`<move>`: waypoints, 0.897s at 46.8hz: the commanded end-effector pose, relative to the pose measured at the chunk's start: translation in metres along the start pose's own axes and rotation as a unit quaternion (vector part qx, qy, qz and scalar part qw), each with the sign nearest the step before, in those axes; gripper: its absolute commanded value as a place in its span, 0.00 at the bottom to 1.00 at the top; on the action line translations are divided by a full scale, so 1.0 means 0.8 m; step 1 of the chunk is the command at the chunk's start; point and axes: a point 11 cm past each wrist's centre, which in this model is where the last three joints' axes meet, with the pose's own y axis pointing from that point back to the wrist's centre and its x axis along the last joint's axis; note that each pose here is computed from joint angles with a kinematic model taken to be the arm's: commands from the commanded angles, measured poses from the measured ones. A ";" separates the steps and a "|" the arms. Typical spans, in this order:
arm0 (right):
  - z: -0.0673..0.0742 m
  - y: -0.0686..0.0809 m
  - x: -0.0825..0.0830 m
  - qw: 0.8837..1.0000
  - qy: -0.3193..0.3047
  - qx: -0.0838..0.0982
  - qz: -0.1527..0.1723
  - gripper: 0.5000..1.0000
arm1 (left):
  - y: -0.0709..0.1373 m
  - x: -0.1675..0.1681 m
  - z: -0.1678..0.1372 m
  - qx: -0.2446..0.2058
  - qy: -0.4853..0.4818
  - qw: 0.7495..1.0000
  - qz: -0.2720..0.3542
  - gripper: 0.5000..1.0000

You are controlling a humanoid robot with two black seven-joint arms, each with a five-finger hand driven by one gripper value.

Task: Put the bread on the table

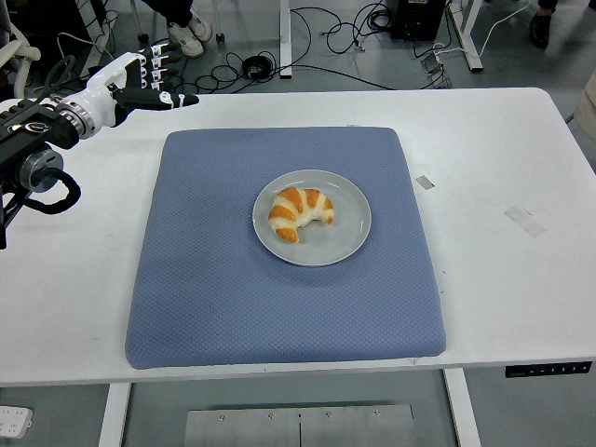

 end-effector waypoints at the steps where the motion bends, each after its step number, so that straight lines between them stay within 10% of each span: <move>1: 0.000 0.000 0.000 1.000 0.000 0.001 0.000 1.00 | 0.000 0.000 0.000 -0.001 0.000 1.000 0.000 0.93; 42: 0.000 0.000 0.000 1.000 0.000 0.000 0.000 1.00 | 0.000 -0.002 -0.003 0.002 0.002 1.000 -0.001 0.93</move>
